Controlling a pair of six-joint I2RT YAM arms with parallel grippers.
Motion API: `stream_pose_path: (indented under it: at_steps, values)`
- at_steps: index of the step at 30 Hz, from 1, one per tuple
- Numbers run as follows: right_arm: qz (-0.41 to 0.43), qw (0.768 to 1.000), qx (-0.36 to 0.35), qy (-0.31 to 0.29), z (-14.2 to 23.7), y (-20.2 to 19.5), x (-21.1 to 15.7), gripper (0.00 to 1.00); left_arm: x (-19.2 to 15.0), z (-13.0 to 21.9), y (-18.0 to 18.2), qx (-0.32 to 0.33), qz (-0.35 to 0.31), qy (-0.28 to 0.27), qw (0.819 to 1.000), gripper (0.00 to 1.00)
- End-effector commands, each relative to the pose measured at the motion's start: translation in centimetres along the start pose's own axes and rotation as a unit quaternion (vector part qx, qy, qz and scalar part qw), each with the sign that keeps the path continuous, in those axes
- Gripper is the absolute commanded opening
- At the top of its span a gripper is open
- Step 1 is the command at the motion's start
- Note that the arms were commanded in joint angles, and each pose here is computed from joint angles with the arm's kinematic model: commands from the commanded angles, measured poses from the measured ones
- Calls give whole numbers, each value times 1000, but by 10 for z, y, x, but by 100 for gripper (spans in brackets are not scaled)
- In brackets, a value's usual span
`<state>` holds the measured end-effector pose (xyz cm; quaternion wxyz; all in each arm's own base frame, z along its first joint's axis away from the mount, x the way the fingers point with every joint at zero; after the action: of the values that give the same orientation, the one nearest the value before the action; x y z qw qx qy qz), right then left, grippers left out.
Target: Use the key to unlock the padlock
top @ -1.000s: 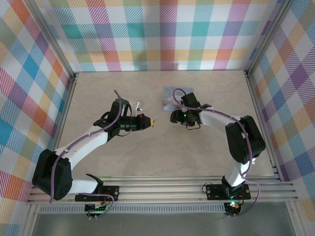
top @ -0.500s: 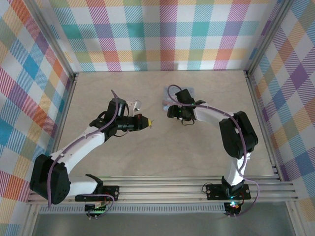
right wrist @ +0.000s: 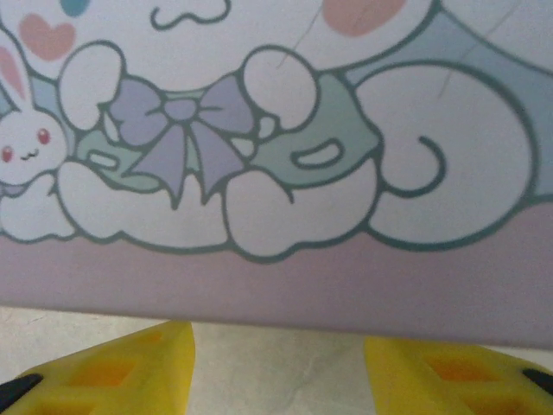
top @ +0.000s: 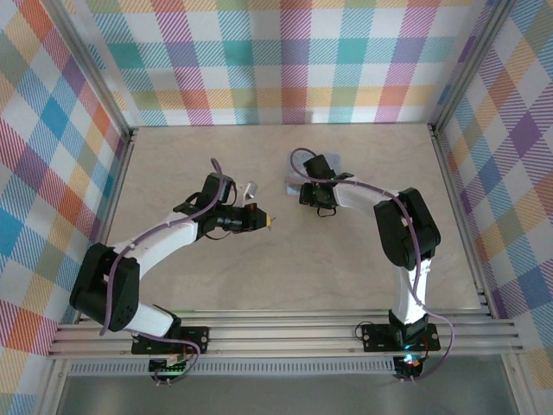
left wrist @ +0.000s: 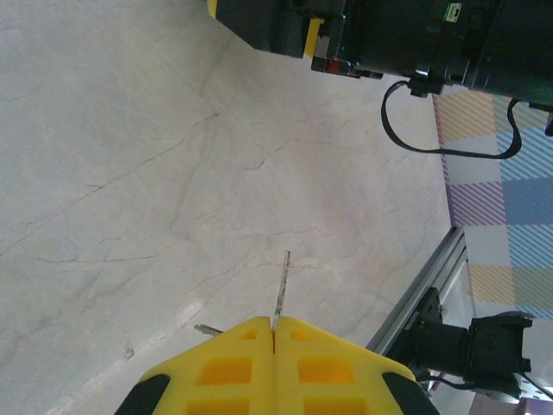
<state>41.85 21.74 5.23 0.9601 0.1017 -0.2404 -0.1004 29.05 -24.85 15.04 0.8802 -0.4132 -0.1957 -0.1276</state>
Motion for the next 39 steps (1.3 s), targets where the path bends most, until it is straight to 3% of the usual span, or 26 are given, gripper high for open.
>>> stream_pose_path:
  at_steps: [1,20,35,39]
  values:
    - [3,1000,-4,-8,-8,3,4,55,6,0,1,-5,-8,3,1000,0]
    - [36,999,-15,-27,-23,12,22,55,2,-8,17,3,0,29,1000,0]
    - [70,996,-38,-49,-24,9,33,28,1,-5,16,11,-5,42,999,0]
    - [82,995,-29,-40,-12,12,32,21,7,-7,8,-16,-39,30,999,0]
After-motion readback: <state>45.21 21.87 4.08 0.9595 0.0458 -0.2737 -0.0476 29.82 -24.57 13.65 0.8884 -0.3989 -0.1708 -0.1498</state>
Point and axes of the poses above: each hand's point on the last joint's axis, 136 mm out from that joint toward the fingers, its own z axis back along the fingers, its own y axis along the line the jaws close on, x = y × z, the point moved 1 cm from there along z, back along the fingers, and after that the axes turned 7 degrees about -z, right-handed, at the moved point
